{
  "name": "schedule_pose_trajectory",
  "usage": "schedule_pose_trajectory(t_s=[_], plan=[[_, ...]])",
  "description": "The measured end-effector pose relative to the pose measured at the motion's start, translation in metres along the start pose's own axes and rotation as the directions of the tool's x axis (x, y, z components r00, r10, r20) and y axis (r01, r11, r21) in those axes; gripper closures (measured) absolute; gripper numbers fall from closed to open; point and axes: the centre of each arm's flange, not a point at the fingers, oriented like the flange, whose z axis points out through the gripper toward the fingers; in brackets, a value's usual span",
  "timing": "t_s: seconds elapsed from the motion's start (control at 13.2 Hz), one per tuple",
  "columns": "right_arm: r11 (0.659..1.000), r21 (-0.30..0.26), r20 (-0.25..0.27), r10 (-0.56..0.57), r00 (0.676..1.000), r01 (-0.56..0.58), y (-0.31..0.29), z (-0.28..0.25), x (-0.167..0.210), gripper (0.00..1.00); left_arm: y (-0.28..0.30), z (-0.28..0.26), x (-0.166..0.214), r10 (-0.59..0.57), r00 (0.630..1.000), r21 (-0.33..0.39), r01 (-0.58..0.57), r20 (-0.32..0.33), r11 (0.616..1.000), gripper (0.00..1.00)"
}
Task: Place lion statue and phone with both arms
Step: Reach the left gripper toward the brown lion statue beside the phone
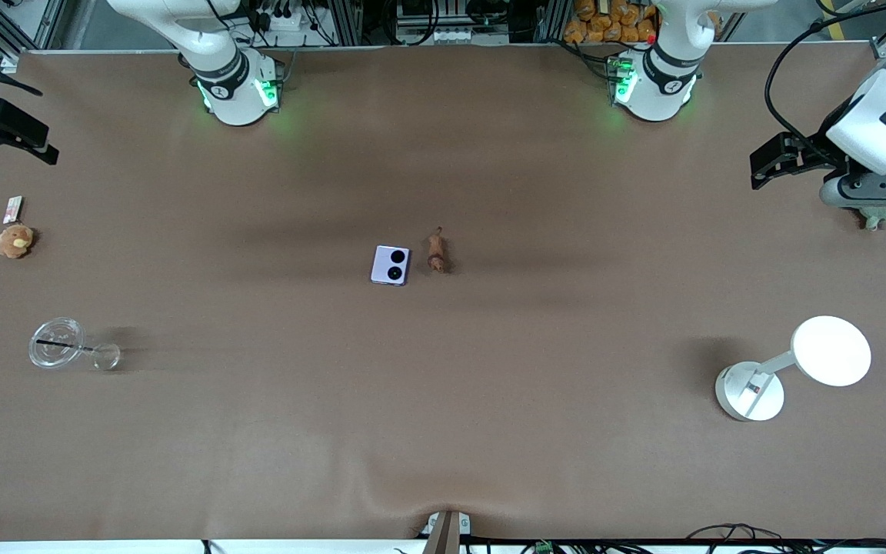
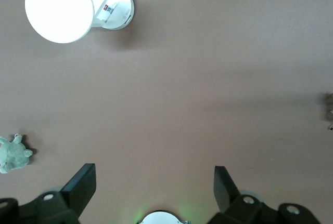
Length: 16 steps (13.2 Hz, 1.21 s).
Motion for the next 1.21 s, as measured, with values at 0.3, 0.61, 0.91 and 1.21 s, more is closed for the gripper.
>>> schedule_pose_trajectory(t_s=[0.3, 0.61, 0.91, 1.21], plan=[[1.0, -0.002, 0.002, -0.002, 1.0, 0.002, -0.001, 0.0, 0.0, 0.0, 0.007, 0.0, 0.0, 0.013, 1.0, 0.0, -0.013, 0.001, 1.0, 0.0], [1.0, -0.002, 0.008, -0.003, 1.0, 0.003, -0.001, 0.002, 0.0, 0.0, 0.053, 0.011, -0.001, 0.083, 0.996, -0.018, -0.083, 0.024, 0.996, 0.0], [1.0, -0.003, 0.048, -0.003, 0.999, 0.003, -0.001, 0.008, 0.0, 0.0, 0.155, 0.054, -0.002, 0.122, 0.987, -0.02, -0.121, 0.103, 0.992, 0.0], [1.0, -0.004, 0.109, -0.001, 0.994, 0.001, 0.0, 0.018, -0.002, 0.0, 0.256, 0.115, 0.002, 0.117, 0.984, -0.03, -0.114, 0.132, 0.993, 0.0]])
